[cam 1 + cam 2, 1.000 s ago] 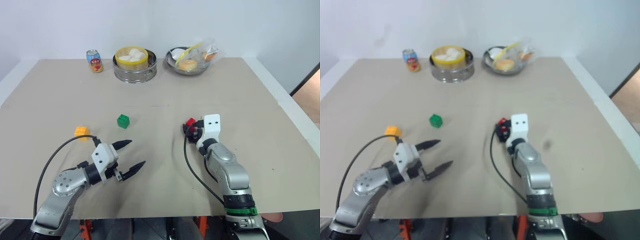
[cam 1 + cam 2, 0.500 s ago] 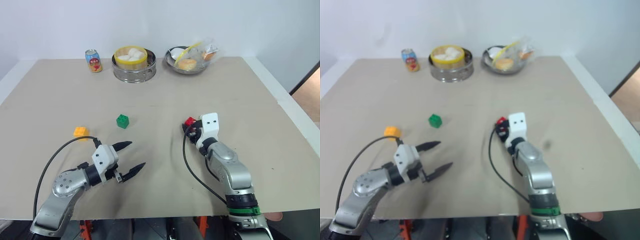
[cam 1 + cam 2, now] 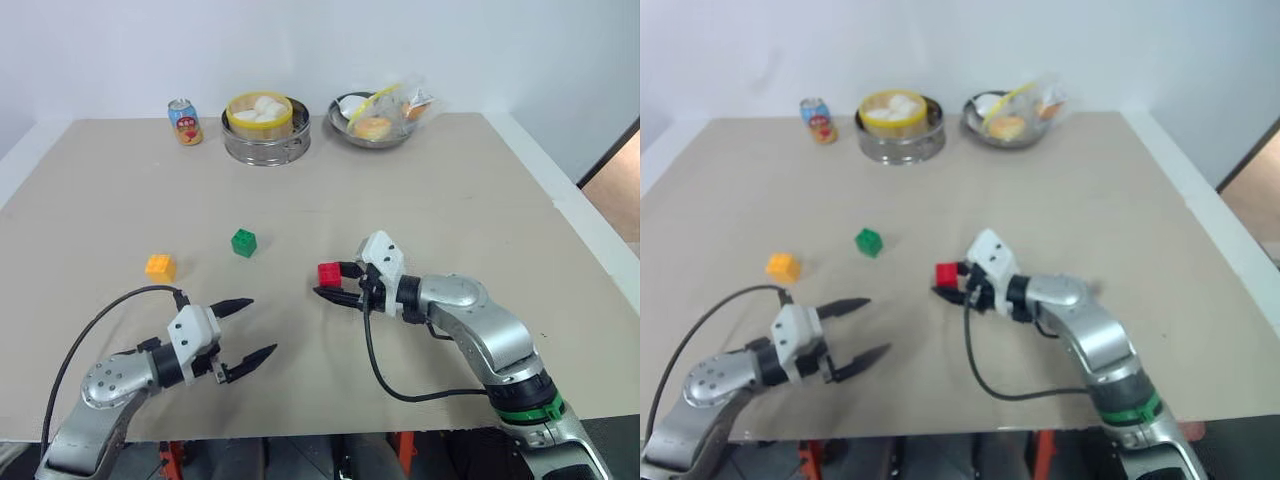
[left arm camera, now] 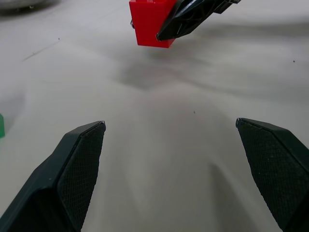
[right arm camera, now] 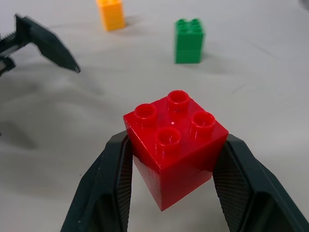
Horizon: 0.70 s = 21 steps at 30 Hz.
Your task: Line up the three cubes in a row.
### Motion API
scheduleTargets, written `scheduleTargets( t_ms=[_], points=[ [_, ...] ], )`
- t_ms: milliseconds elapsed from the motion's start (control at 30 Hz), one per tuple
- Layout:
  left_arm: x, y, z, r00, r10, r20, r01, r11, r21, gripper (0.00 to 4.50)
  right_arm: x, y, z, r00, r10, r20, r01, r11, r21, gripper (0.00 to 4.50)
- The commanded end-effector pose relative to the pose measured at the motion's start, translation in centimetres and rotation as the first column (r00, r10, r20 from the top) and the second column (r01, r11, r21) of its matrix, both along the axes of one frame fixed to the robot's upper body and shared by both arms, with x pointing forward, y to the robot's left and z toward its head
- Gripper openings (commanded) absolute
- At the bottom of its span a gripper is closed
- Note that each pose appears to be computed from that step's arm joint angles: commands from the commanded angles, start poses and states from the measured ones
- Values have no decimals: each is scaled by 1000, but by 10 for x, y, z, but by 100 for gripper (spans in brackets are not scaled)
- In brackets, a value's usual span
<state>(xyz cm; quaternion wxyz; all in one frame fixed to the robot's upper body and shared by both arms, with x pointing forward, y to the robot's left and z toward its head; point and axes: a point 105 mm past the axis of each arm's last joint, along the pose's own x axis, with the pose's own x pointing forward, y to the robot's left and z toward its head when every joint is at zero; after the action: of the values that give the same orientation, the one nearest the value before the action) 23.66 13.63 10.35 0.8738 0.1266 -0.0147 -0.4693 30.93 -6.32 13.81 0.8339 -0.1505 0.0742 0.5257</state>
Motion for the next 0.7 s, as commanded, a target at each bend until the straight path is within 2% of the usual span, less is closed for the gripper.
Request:
scheduleTargets(
  t_ms=[33, 167, 300, 467, 700],
  points=[
    [-3, 4, 11, 999, 9, 45, -10, 1000, 2, 450, 3, 2, 6, 1000, 7, 22, -7, 1000, 1, 180],
    [-6, 6, 9, 999, 23, 40, -23, 1000, 6, 450, -9, 9, 1, 998, 70, -11, -69, 997, 22, 180],
    [-7, 6, 10, 999, 33, 39, -34, 999, 4, 450, 10, 3, 4, 994, -111, 12, 110, 991, 81, 180],
    [-8, 7, 9, 998, 48, 34, -48, 999, 3, 450, 9, -5, -1, 962, -267, 50, 257, 955, 146, 180],
    [-6, 8, 12, 998, 44, 36, -44, 999, 1, 450, -7, 2, -8, 971, -239, 28, 232, 961, 153, 180]
  ],
)
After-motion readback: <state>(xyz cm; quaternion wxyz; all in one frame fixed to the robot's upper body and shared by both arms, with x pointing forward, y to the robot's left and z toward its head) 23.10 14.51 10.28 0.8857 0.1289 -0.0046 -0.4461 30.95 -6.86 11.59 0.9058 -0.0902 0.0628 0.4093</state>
